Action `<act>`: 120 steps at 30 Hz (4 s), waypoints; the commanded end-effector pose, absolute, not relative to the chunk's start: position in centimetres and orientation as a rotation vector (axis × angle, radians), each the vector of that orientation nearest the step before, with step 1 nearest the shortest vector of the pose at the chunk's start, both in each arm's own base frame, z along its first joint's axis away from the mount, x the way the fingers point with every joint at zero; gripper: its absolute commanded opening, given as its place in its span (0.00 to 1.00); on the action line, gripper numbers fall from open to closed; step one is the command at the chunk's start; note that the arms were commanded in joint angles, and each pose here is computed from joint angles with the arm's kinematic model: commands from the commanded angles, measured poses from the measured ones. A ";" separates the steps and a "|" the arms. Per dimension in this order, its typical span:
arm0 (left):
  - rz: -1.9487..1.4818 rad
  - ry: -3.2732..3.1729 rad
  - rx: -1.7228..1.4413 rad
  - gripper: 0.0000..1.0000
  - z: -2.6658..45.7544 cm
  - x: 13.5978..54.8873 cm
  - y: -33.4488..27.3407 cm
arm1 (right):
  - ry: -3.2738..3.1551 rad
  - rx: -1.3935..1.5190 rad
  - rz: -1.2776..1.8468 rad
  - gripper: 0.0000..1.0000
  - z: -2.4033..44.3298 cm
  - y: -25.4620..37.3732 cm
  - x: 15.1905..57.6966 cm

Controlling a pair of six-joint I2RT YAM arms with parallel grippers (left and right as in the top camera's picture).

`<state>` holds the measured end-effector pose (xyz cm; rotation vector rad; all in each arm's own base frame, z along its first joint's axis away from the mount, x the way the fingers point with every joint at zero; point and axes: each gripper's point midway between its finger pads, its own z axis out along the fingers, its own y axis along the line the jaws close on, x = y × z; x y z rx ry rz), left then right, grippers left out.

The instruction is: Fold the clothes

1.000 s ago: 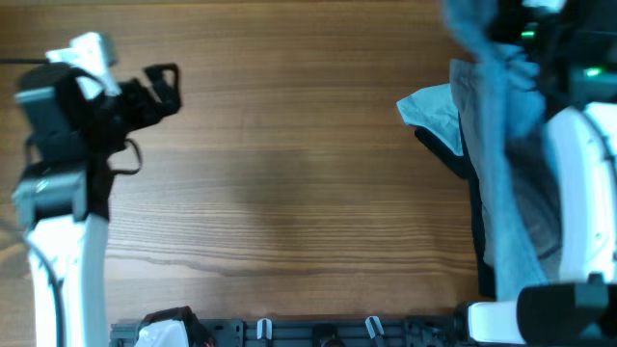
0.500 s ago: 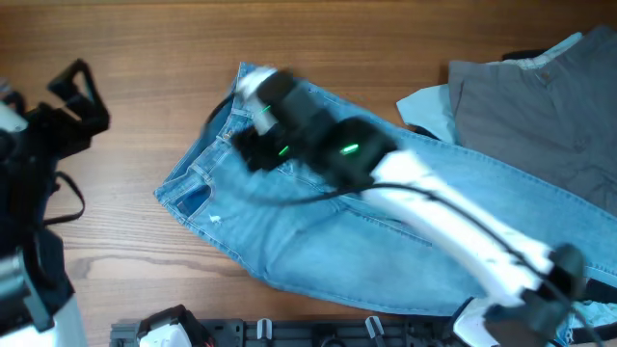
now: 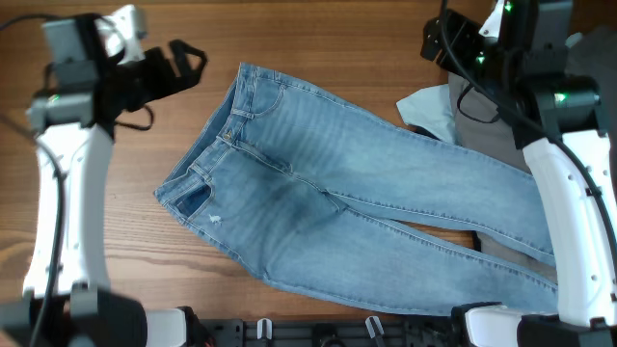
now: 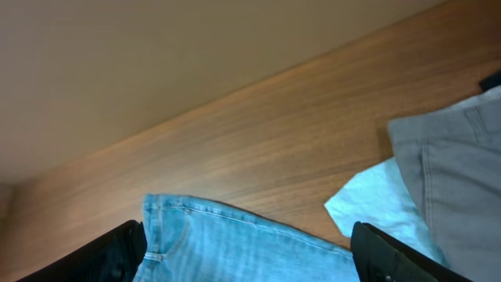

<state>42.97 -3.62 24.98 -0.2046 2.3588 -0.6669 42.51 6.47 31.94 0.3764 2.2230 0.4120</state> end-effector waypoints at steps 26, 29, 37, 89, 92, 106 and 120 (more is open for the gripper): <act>-0.395 2.646 0.174 0.68 0.5 50.4 -10.1 | 2.571 0.259 0.401 0.94 24.3 7.8 39.7; -0.407 2.647 0.226 0.57 0.4 49.9 -12.1 | 2.578 0.271 0.403 0.94 24.2 7.8 39.5; -0.176 2.670 0.023 0.04 -0.1 50.6 -8.5 | 2.630 0.325 0.286 0.93 23.3 6.2 38.4; -0.502 2.659 0.149 0.52 6.1 48.4 -7.6 | 2.653 1.434 0.335 0.04 0.3 -11.0 39.2; -0.564 2.624 0.314 0.56 7.3 47.6 -12.0 | 2.539 0.867 0.826 0.24 6.7 -9.1 43.1; -0.596 2.811 0.318 0.04 -6.0 46.0 -17.2 | 2.580 0.383 0.753 0.47 18.5 0.9 38.8; -0.543 2.481 -0.163 0.37 8.3 60.6 -5.3 | 2.827 0.376 0.585 0.46 9.3 8.6 40.6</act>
